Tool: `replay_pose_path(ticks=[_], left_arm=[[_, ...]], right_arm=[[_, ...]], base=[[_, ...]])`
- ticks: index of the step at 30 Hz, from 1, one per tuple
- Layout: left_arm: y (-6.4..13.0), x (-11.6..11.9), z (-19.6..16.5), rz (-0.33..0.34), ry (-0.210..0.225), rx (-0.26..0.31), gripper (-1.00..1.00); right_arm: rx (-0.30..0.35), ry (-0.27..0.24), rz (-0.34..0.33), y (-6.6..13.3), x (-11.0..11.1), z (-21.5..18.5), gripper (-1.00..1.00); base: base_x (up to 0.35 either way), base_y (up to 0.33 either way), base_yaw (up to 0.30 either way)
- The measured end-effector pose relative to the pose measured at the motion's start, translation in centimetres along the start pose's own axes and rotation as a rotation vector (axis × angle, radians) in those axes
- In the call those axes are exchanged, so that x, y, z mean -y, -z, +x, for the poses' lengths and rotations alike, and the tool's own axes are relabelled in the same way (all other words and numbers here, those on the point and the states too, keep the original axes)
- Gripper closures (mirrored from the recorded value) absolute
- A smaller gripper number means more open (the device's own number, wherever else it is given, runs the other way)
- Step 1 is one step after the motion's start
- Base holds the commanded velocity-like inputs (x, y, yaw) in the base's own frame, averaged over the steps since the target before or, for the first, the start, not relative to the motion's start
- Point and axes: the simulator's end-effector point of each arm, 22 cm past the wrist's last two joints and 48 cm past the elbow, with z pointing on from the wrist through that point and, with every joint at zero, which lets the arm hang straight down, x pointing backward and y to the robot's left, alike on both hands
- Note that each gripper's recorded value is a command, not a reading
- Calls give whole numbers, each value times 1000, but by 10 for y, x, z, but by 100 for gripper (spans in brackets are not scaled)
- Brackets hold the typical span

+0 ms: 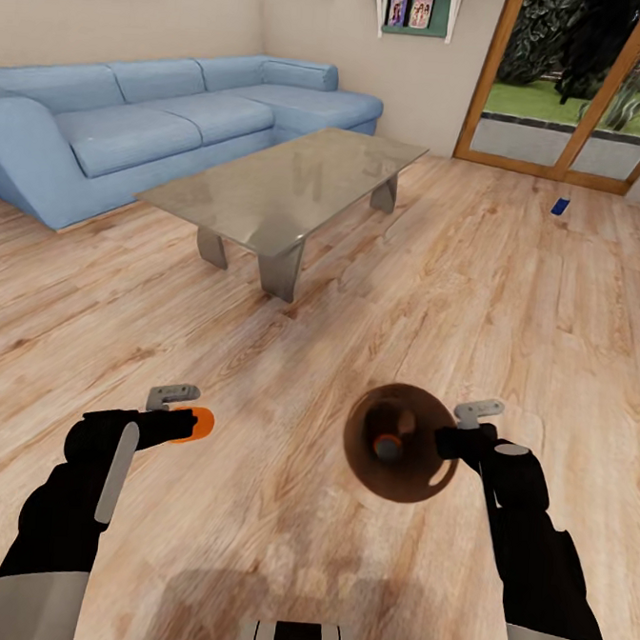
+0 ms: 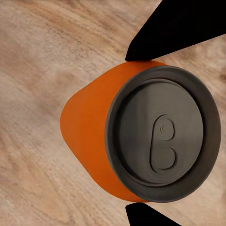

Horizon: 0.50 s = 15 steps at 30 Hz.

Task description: Put the three can of soda from the living room inside the tash can in the kitchen.

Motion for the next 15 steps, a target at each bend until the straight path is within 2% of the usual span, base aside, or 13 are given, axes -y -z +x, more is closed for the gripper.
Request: replay_pose_path(ticks=[9, 15], left_arm=[[0, -1, -1, -2, 1, 2, 100], [1, 5, -4, 32, -34, 3, 100]], right_arm=[[-14, 32, 41, 0, 9, 3, 100], [2, 75, 69, 3, 20, -15, 100]], base=[[0, 0, 0], [0, 0, 0]])
